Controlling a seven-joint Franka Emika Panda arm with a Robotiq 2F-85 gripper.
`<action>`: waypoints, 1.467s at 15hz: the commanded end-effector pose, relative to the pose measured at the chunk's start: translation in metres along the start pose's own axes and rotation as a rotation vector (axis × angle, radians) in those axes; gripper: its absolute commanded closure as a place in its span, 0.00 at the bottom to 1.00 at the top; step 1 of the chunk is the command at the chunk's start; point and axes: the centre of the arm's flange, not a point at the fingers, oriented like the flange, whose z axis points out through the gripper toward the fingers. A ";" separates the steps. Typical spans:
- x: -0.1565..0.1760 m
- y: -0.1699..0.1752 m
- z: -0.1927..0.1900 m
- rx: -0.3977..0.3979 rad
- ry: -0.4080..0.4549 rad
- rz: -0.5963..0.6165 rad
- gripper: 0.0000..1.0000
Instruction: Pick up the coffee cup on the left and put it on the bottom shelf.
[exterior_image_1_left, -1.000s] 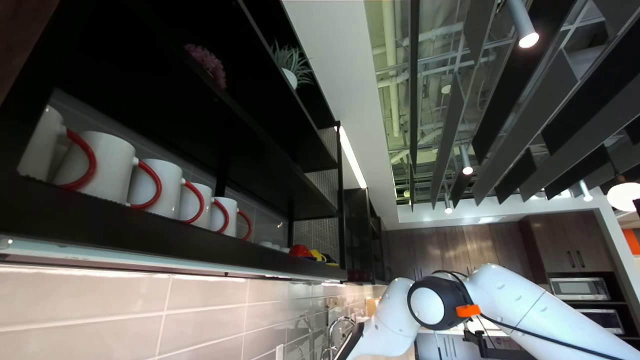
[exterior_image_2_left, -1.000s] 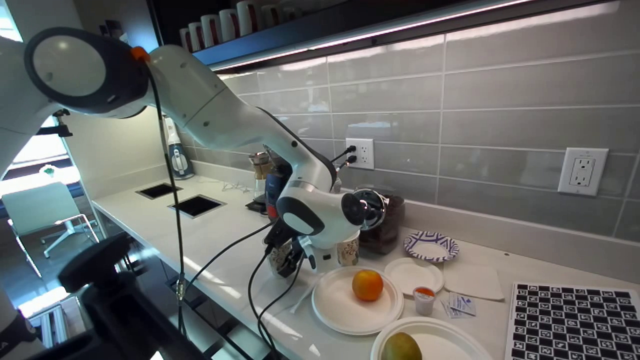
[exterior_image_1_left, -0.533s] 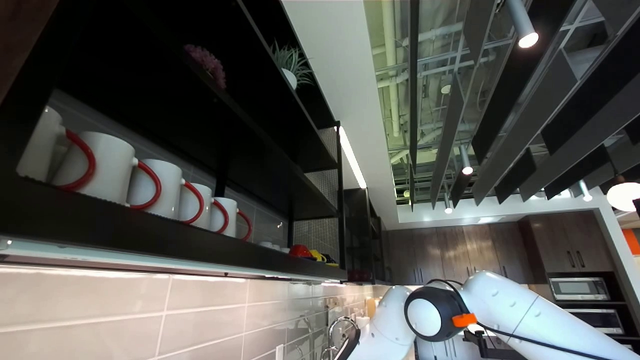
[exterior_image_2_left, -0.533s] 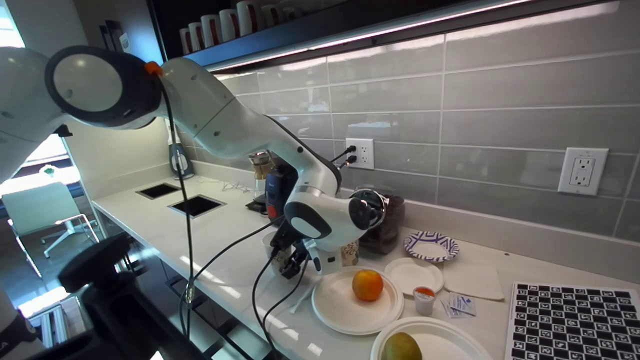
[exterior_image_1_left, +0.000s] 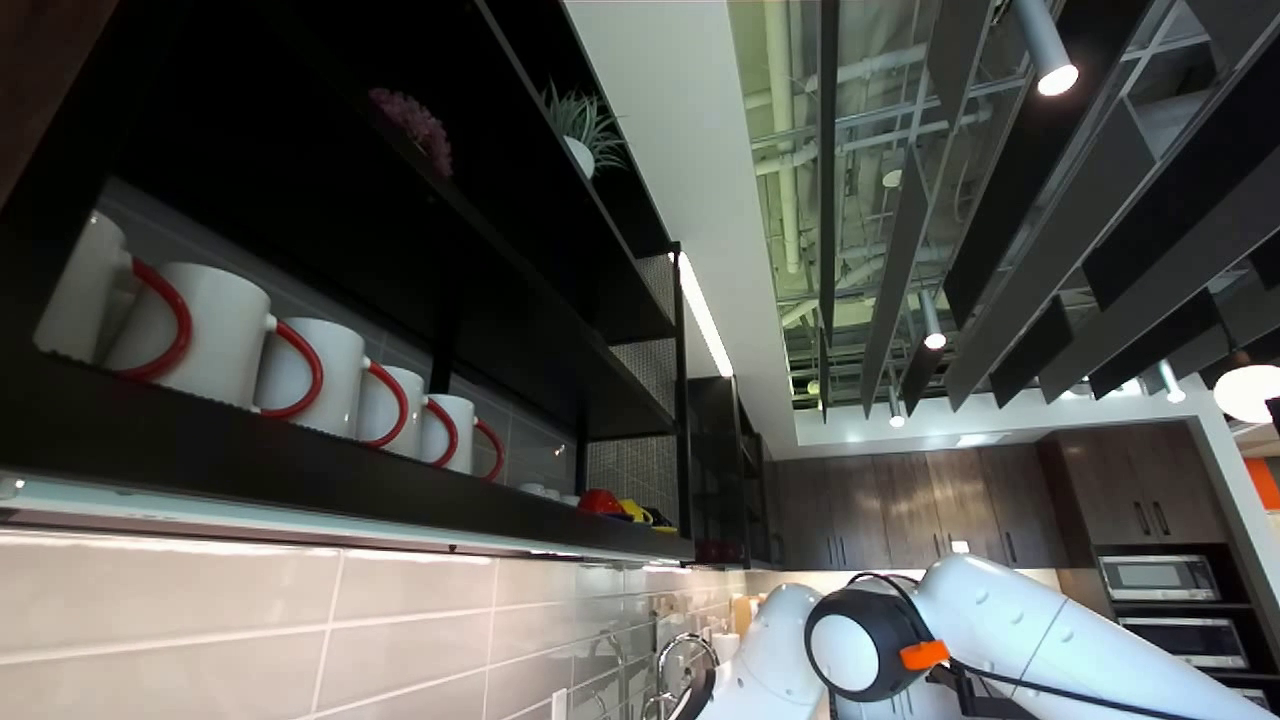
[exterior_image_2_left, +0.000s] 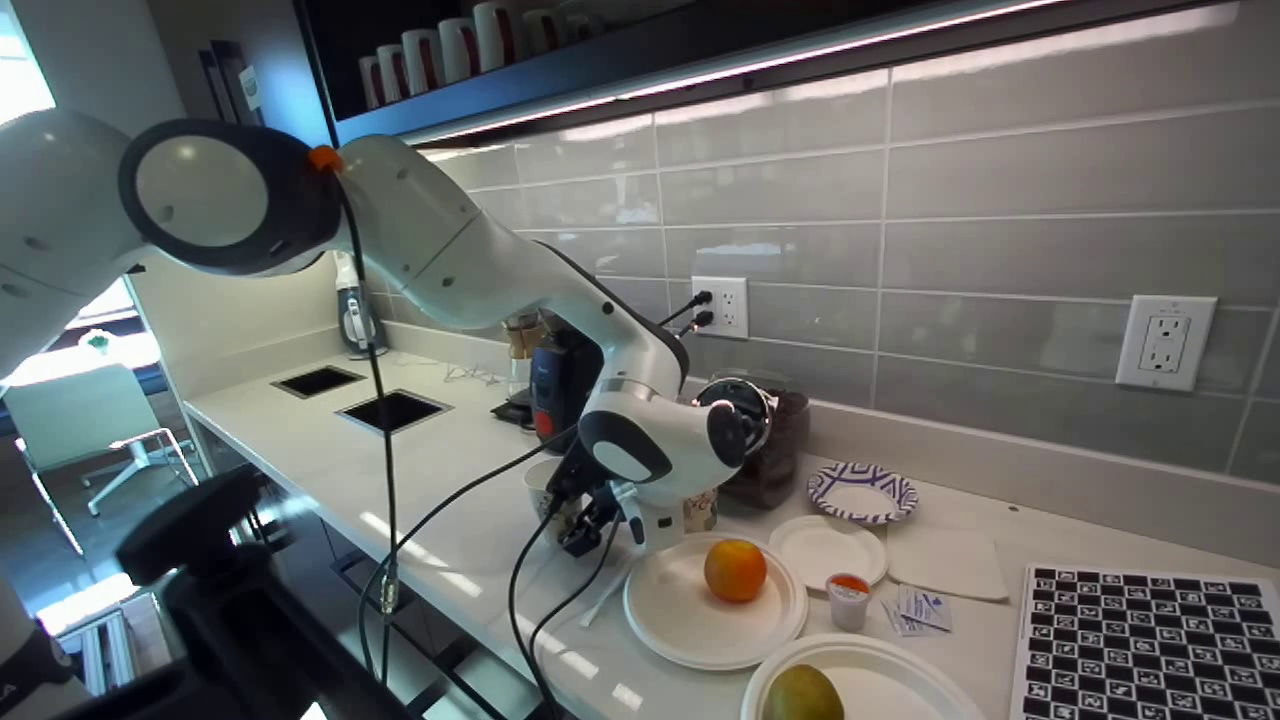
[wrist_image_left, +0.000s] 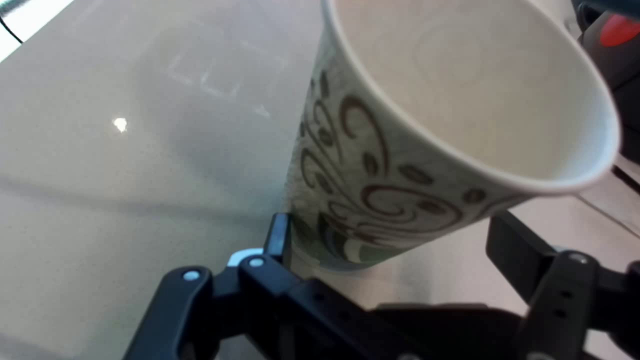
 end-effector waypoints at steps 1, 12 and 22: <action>0.012 -0.008 0.001 0.000 -0.040 0.055 0.01; 0.015 -0.008 0.002 -0.003 -0.046 0.116 0.35; 0.013 -0.009 0.001 0.000 -0.048 0.112 0.47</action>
